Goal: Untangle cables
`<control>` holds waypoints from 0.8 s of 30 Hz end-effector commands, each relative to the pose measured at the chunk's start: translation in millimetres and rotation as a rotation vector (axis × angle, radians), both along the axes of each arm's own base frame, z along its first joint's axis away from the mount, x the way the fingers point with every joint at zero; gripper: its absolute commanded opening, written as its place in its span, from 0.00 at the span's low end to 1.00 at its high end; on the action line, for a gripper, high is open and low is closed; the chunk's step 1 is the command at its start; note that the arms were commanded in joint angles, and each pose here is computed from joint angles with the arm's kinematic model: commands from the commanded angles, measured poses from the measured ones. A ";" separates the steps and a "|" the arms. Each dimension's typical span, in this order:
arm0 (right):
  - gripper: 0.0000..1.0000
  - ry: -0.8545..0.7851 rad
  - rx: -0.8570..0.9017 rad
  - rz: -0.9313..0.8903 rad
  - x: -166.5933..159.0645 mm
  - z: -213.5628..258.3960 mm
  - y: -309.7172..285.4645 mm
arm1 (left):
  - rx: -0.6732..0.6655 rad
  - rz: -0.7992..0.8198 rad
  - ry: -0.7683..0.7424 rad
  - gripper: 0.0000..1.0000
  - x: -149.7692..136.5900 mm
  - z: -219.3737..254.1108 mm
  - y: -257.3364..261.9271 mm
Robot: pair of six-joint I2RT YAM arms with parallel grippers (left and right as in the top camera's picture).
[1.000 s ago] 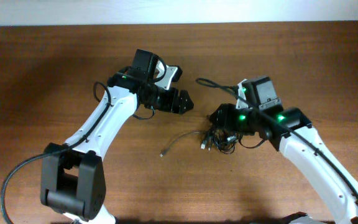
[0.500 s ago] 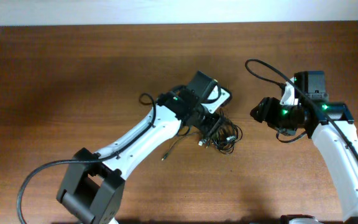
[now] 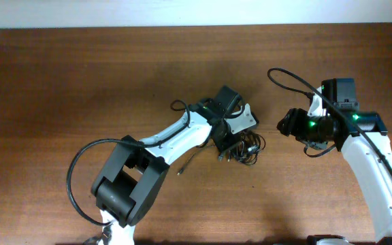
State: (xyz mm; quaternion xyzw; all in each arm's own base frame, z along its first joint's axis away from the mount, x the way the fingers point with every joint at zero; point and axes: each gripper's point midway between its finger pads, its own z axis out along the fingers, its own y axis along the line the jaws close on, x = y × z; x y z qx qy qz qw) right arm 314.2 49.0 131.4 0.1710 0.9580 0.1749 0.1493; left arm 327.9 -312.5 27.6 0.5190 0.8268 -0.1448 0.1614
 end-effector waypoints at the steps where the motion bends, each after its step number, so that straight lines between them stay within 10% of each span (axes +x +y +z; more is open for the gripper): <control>1: 0.64 -0.019 -0.016 0.004 3.9 5.4 -2.6 | 0.007 0.001 0.003 0.00 3.5 -4.1 -1.5; 8: 0.64 -0.026 0.106 0.053 2.4 12.9 18.9 | -0.156 0.270 0.014 0.00 10.2 126.4 9.6; 24: 0.37 0.007 0.174 0.160 27.5 -26.0 52.3 | -0.311 0.310 0.295 0.00 -20.0 140.6 -2.5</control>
